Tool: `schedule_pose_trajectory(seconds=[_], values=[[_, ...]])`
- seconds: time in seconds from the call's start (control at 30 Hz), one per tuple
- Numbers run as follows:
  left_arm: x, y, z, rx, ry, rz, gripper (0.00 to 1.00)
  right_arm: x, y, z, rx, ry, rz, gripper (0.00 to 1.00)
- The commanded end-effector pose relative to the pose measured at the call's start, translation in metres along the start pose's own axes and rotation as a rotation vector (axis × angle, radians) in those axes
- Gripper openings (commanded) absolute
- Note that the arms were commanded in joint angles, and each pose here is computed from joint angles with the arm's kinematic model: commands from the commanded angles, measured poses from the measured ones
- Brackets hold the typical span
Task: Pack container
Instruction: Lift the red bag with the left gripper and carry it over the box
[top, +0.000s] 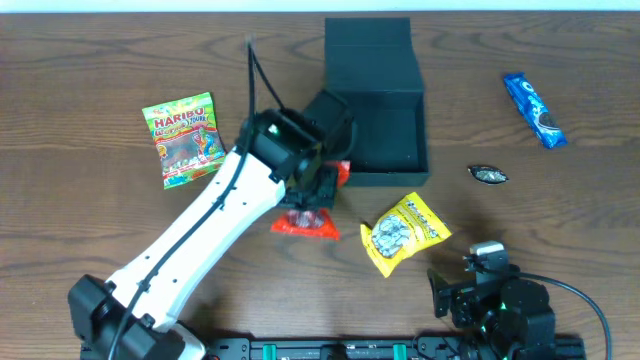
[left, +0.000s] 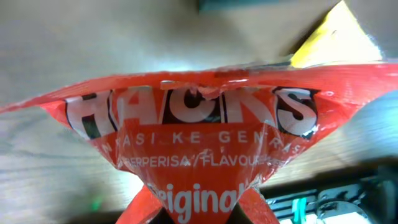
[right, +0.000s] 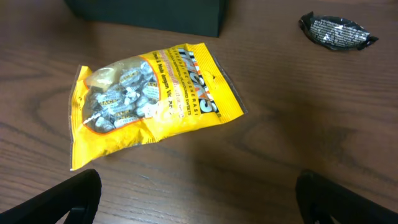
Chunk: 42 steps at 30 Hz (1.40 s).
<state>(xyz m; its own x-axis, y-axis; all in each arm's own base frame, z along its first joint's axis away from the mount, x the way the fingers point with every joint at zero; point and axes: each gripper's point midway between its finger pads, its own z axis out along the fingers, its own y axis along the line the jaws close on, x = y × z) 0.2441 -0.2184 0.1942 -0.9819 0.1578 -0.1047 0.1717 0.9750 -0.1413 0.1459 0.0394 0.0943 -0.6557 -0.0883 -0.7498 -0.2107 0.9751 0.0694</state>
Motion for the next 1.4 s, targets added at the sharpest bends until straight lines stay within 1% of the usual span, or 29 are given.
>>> schedule_pose_trajectory(seconds=[0.0,0.27,0.47,0.63,0.9,1.27,1.37], values=[[-0.025,-0.004,-0.006,-0.040,-0.044,0.036,0.05,0.001,-0.002,0.000,0.008,0.001,-0.006,0.99],[-0.079,-0.034,0.011,-0.043,-0.035,0.107,0.06,0.001,-0.002,0.000,0.008,0.001,-0.006,0.99],[-0.120,-0.047,0.039,-0.011,-0.059,0.092,0.05,0.001,-0.002,0.000,0.008,0.001,-0.006,0.99],[-0.140,-0.054,0.063,0.051,-0.063,0.055,0.05,0.001,-0.002,0.000,0.008,0.001,-0.006,0.99],[-0.162,-0.062,0.086,0.073,-0.110,0.056,0.05,0.001,-0.002,0.000,0.008,0.001,-0.006,0.99],[-0.160,-0.059,0.108,0.049,-0.069,0.019,0.06,0.001,-0.002,0.000,0.008,0.001,-0.006,0.99],[-0.161,-0.052,0.112,0.013,-0.073,-0.023,0.06,0.001,-0.002,0.000,0.008,0.001,-0.006,0.99]])
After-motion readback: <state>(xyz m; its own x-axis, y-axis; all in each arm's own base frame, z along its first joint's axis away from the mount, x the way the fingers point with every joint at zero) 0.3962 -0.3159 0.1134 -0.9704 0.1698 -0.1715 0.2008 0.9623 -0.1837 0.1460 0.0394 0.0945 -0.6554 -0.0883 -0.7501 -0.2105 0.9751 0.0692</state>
